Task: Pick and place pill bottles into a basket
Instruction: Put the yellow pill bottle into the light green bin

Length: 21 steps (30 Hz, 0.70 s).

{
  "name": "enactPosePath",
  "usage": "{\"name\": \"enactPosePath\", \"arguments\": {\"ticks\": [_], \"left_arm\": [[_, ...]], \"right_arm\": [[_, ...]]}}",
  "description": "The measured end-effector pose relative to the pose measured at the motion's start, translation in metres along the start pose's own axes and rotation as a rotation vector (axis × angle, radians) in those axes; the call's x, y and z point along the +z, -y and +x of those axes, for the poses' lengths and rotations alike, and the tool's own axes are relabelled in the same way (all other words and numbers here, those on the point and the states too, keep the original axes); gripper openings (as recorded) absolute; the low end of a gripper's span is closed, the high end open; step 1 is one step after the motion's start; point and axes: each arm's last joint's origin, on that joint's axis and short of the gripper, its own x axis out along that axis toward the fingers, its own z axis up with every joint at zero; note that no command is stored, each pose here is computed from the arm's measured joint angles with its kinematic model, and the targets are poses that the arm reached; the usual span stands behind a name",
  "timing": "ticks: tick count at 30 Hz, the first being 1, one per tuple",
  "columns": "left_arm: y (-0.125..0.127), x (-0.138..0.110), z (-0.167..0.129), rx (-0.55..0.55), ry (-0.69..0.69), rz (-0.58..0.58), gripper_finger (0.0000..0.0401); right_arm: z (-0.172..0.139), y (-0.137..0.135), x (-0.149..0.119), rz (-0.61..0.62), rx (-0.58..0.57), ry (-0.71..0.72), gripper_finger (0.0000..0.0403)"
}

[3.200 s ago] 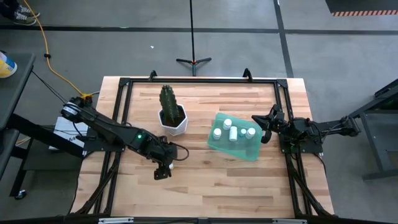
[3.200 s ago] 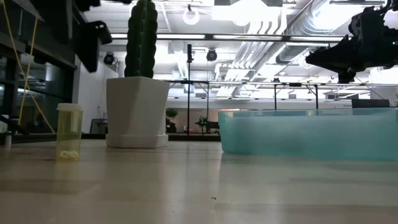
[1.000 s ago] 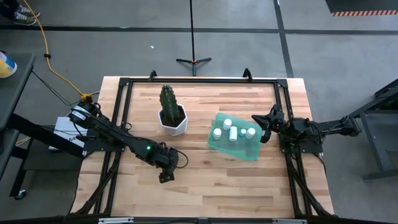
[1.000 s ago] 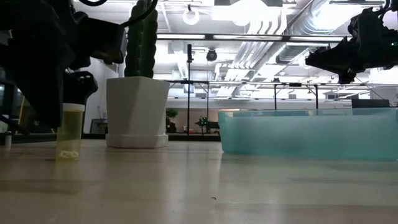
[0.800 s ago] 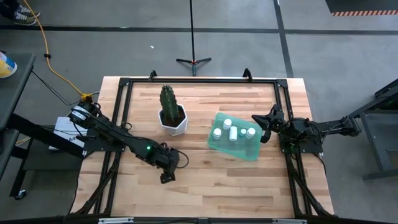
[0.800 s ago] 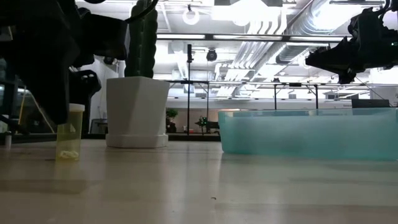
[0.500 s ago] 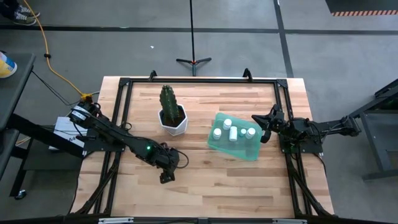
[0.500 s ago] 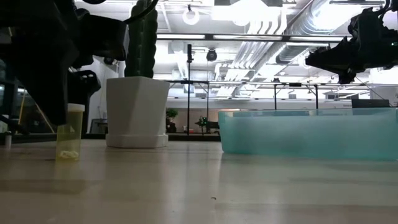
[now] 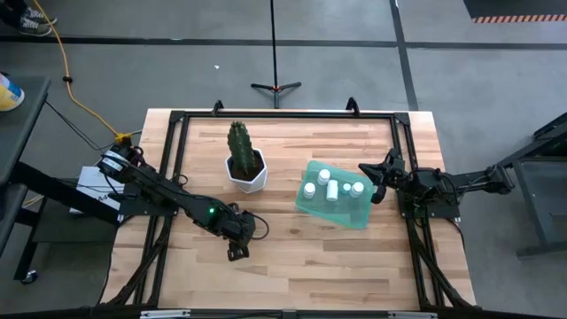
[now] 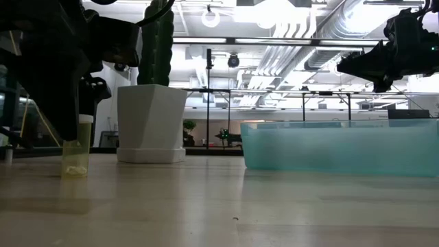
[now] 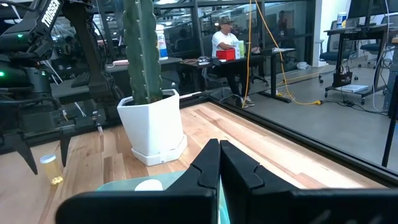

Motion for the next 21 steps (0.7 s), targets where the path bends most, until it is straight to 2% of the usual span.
{"name": "enactPosePath", "arguments": {"ticks": [14, 17, 21], "left_arm": [[0.0023, 0.0006, -0.0001, -0.053, -0.020, -0.009, 0.0143], [0.0024, 0.0005, -0.0001, -0.055, -0.021, -0.011, 0.0138], [0.0024, 0.0005, -0.0001, -0.055, -0.022, -0.013, 0.0162]], "right_arm": [[0.0000, -0.0001, -0.0001, 0.000, 0.002, -0.001, 0.0001], [0.0000, -0.0001, 0.0000, 0.000, 0.002, -0.001, 0.0001], [0.0000, -0.0001, -0.0001, 0.000, 0.002, -0.001, 0.0002]]}}
